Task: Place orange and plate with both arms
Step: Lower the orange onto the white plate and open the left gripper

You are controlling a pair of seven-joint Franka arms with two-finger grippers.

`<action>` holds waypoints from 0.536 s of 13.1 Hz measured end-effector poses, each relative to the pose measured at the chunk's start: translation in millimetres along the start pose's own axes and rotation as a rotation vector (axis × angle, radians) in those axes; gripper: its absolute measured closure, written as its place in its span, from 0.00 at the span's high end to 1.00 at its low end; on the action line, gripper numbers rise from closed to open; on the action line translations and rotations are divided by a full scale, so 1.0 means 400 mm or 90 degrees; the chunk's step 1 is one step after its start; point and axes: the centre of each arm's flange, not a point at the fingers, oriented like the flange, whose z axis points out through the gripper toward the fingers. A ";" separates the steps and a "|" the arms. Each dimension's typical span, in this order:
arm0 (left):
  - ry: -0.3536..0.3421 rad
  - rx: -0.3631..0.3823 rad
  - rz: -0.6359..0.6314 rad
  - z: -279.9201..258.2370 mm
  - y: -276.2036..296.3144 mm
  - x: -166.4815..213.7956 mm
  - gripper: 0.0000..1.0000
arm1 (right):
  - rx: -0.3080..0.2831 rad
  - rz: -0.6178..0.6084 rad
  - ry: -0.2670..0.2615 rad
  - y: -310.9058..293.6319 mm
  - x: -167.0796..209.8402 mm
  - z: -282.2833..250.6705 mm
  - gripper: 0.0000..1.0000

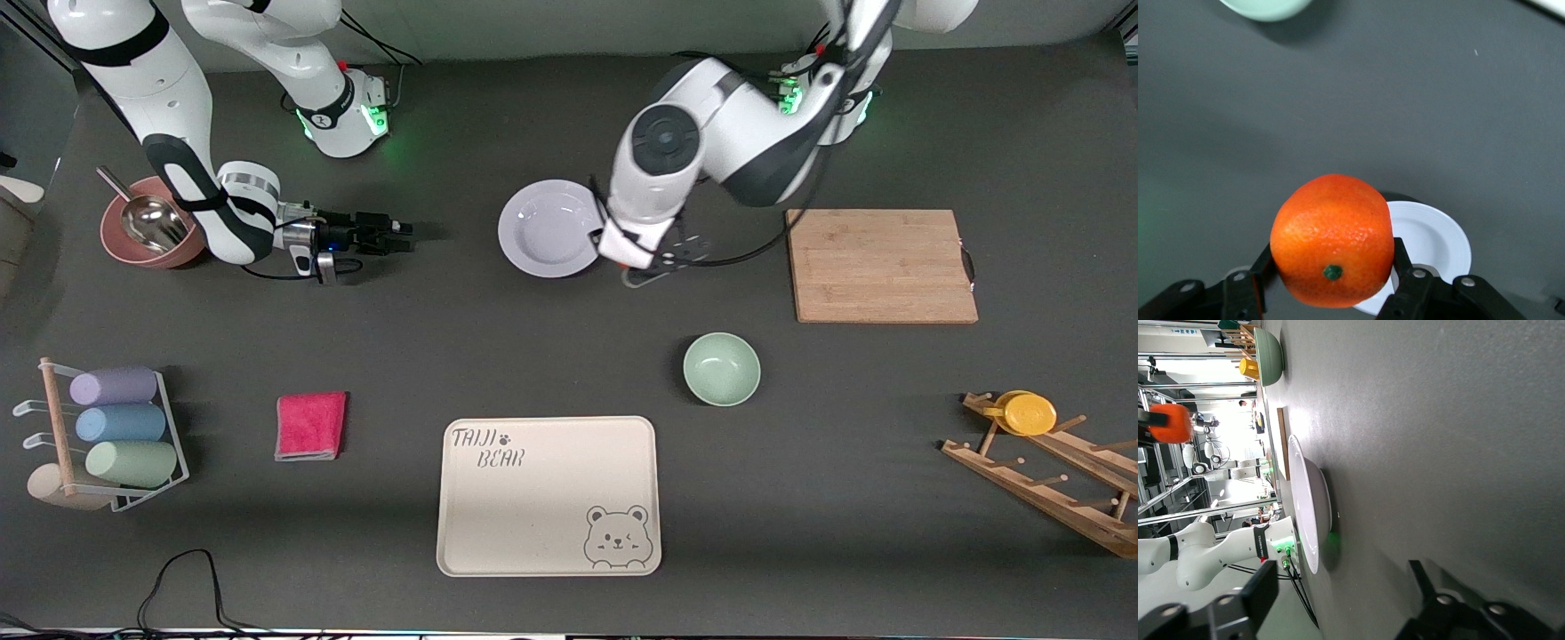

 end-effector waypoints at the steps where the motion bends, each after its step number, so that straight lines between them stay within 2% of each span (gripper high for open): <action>1: -0.003 0.001 -0.004 0.056 0.025 -0.017 0.68 | 0.000 0.000 0.000 0.000 0.000 0.000 0.84; 3: -0.007 -0.002 -0.016 0.151 0.067 -0.057 0.68 | 0.000 0.000 0.000 0.000 0.000 0.000 0.65; 4: -0.007 -0.006 -0.027 0.195 0.087 -0.085 0.68 | 0.000 0.000 0.000 0.000 0.000 0.000 0.65; 6: -0.009 -0.007 -0.032 0.279 0.117 -0.145 0.68 | 0.000 0.000 0.000 0.000 0.001 0.000 0.47; 7: -0.010 -0.004 -0.027 0.315 0.126 -0.174 0.68 | 0.000 0.000 0.000 0.000 0.001 0.000 0.47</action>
